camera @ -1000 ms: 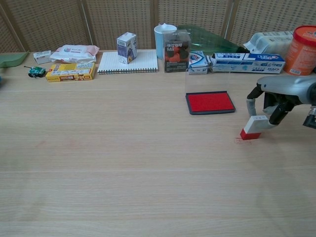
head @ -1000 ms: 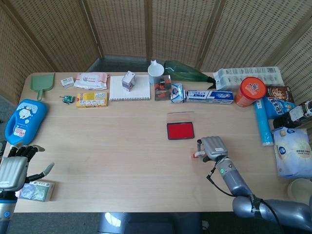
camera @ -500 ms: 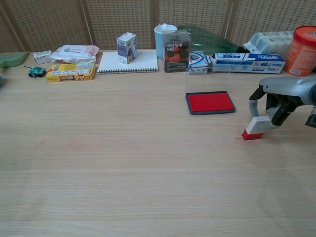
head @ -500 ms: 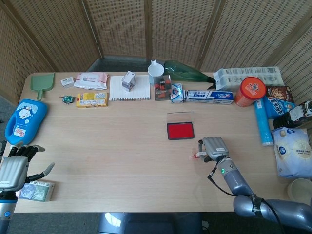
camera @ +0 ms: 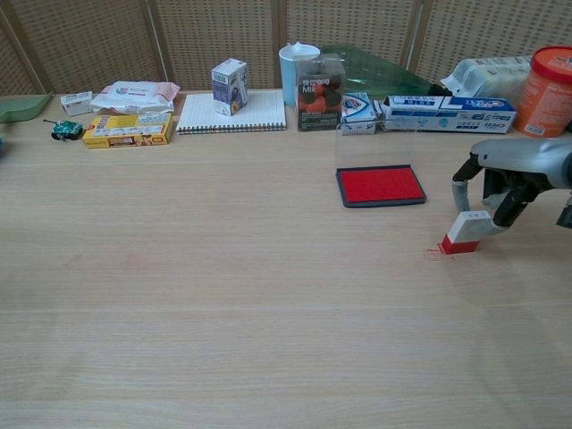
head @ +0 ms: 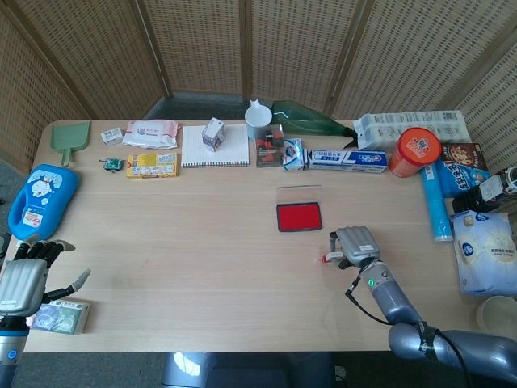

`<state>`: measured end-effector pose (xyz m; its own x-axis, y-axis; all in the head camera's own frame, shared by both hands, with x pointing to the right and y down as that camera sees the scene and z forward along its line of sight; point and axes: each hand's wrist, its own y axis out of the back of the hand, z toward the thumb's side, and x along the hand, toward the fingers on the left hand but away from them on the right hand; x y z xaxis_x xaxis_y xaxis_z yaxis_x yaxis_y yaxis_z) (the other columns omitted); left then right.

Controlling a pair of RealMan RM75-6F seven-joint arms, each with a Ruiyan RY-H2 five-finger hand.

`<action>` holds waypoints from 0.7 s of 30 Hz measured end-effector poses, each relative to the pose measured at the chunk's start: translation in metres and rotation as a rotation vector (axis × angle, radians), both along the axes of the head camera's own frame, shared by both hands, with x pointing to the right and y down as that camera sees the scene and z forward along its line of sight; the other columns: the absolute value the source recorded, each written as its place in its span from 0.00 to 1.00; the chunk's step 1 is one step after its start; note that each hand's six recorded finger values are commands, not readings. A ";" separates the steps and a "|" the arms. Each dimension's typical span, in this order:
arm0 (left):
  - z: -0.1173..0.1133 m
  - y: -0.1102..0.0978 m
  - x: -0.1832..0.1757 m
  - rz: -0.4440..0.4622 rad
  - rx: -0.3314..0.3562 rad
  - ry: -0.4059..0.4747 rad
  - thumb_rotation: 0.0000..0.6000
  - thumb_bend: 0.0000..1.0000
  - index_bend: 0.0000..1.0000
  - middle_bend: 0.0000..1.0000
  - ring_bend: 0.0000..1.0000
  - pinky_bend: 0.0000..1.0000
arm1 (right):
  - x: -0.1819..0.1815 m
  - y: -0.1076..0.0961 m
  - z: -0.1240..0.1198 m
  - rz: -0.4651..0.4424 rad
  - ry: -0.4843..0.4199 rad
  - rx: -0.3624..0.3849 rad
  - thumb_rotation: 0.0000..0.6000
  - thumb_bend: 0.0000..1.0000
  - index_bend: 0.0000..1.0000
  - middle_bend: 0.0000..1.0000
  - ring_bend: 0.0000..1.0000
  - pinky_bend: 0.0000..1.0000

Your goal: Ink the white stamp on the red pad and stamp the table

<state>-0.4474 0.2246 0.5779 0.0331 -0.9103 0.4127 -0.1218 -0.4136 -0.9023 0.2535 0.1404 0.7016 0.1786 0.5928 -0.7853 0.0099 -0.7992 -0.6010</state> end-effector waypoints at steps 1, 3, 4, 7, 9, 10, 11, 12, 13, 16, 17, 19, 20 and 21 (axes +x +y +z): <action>0.000 0.000 0.000 0.000 0.000 0.000 0.31 0.21 0.33 0.33 0.28 0.12 | 0.000 0.000 0.000 0.000 0.000 -0.002 0.92 0.35 0.54 1.00 1.00 1.00; 0.000 0.000 -0.001 -0.001 -0.001 -0.002 0.30 0.21 0.33 0.33 0.28 0.12 | 0.000 0.000 0.000 -0.001 -0.001 -0.002 0.91 0.34 0.53 1.00 1.00 1.00; 0.000 0.000 -0.001 -0.001 -0.002 -0.003 0.30 0.21 0.33 0.33 0.28 0.12 | 0.000 0.000 0.000 0.000 -0.001 -0.003 0.91 0.34 0.53 1.00 1.00 1.00; -0.001 0.001 -0.002 -0.001 -0.001 -0.006 0.30 0.21 0.33 0.33 0.28 0.12 | -0.001 0.001 0.000 0.000 -0.003 -0.005 0.90 0.32 0.53 1.00 1.00 1.00; -0.001 0.001 -0.003 -0.003 0.001 -0.007 0.30 0.21 0.33 0.33 0.28 0.12 | -0.001 0.001 0.000 0.000 -0.003 -0.006 0.89 0.32 0.53 1.00 1.00 1.00; -0.002 0.001 -0.003 -0.004 0.002 -0.008 0.30 0.21 0.33 0.33 0.28 0.12 | -0.001 0.001 -0.001 0.001 -0.003 -0.006 0.88 0.32 0.52 1.00 1.00 1.00; -0.002 0.001 -0.004 -0.005 0.002 -0.008 0.30 0.21 0.33 0.33 0.28 0.12 | -0.001 0.000 -0.001 0.001 -0.003 -0.006 0.88 0.31 0.52 1.00 1.00 1.00; -0.002 0.001 -0.004 -0.006 0.002 -0.008 0.30 0.21 0.33 0.33 0.28 0.12 | -0.002 0.000 -0.001 0.001 -0.003 -0.006 0.88 0.31 0.52 1.00 1.00 1.00; -0.002 0.001 -0.004 -0.007 0.002 -0.007 0.30 0.21 0.33 0.33 0.28 0.12 | -0.002 0.000 -0.001 0.000 -0.003 -0.006 0.87 0.31 0.52 1.00 1.00 1.00; -0.002 0.002 -0.004 -0.007 0.003 -0.006 0.30 0.21 0.33 0.33 0.28 0.12 | -0.002 -0.001 -0.003 0.005 -0.005 -0.005 0.87 0.30 0.51 1.00 1.00 1.00; -0.002 0.002 -0.004 -0.007 0.003 -0.006 0.30 0.21 0.33 0.33 0.28 0.12 | -0.002 -0.001 -0.003 0.007 -0.005 -0.005 0.87 0.29 0.50 1.00 1.00 1.00; -0.002 0.002 -0.005 -0.007 0.004 -0.005 0.29 0.21 0.33 0.33 0.28 0.12 | -0.001 -0.002 -0.004 0.011 -0.007 -0.002 0.86 0.29 0.49 1.00 1.00 1.00; -0.002 0.002 -0.004 -0.006 0.005 -0.005 0.30 0.21 0.33 0.33 0.28 0.12 | -0.001 -0.002 -0.005 0.013 -0.007 -0.001 0.86 0.29 0.48 1.00 1.00 1.00; -0.003 0.001 -0.004 -0.005 0.006 -0.005 0.30 0.21 0.33 0.33 0.28 0.12 | -0.001 -0.003 -0.005 0.016 -0.009 0.001 0.84 0.28 0.48 1.00 1.00 1.00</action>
